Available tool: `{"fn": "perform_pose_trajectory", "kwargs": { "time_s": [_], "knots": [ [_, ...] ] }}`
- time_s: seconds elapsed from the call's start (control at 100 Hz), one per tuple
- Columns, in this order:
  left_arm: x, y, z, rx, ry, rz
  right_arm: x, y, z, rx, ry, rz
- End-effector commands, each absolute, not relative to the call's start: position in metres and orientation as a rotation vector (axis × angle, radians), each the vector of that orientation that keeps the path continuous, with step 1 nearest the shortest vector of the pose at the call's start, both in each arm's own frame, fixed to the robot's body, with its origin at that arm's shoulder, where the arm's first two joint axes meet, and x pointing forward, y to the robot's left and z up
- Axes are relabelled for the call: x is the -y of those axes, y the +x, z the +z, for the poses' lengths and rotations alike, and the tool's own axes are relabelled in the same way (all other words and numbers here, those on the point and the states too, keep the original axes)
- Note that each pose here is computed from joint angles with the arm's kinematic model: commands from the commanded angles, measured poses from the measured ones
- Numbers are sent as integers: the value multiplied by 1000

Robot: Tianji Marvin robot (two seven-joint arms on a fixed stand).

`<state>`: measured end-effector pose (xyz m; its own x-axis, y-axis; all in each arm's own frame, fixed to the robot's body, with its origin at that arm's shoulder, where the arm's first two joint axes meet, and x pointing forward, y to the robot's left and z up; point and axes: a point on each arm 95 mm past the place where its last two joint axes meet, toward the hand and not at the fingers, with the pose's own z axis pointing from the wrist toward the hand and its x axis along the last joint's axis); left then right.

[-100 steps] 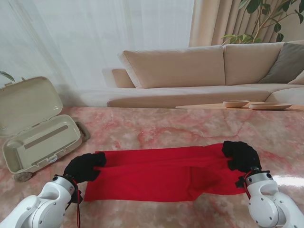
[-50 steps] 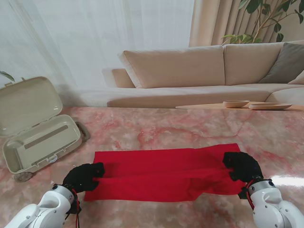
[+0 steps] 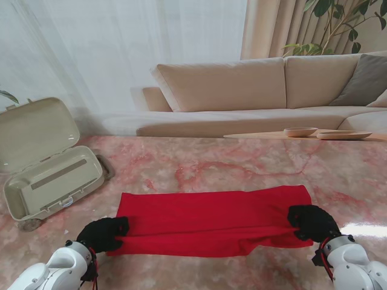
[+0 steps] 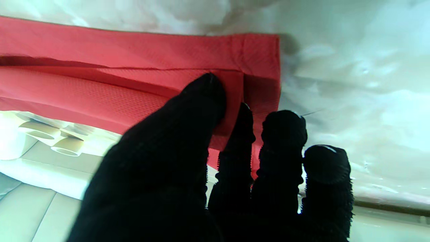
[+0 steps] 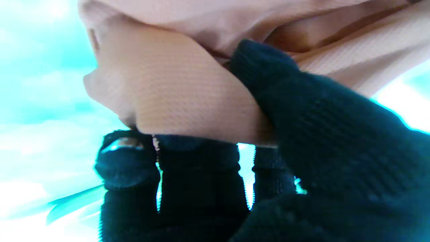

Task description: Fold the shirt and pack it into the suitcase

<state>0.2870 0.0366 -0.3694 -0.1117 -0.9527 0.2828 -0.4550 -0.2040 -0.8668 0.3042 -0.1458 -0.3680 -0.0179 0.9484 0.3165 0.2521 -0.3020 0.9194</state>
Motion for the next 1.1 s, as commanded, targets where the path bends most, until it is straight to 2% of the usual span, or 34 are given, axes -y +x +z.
{"fn": "perform_pose_trajectory", "kwargs": {
  "time_s": [0.0,0.54,1.09],
  "knots": [
    [-42,282,-377,-1562,-1691,-1251,151,299,-372,-1282,1639,1327],
    [-50,278,-366,-1590,-1708,-1214,159,294,-362,-1309,1630,1310],
    [-67,273,-343,-1578,-1664,-1126,169,282,-336,-1255,1561,1396]
  ]
}}
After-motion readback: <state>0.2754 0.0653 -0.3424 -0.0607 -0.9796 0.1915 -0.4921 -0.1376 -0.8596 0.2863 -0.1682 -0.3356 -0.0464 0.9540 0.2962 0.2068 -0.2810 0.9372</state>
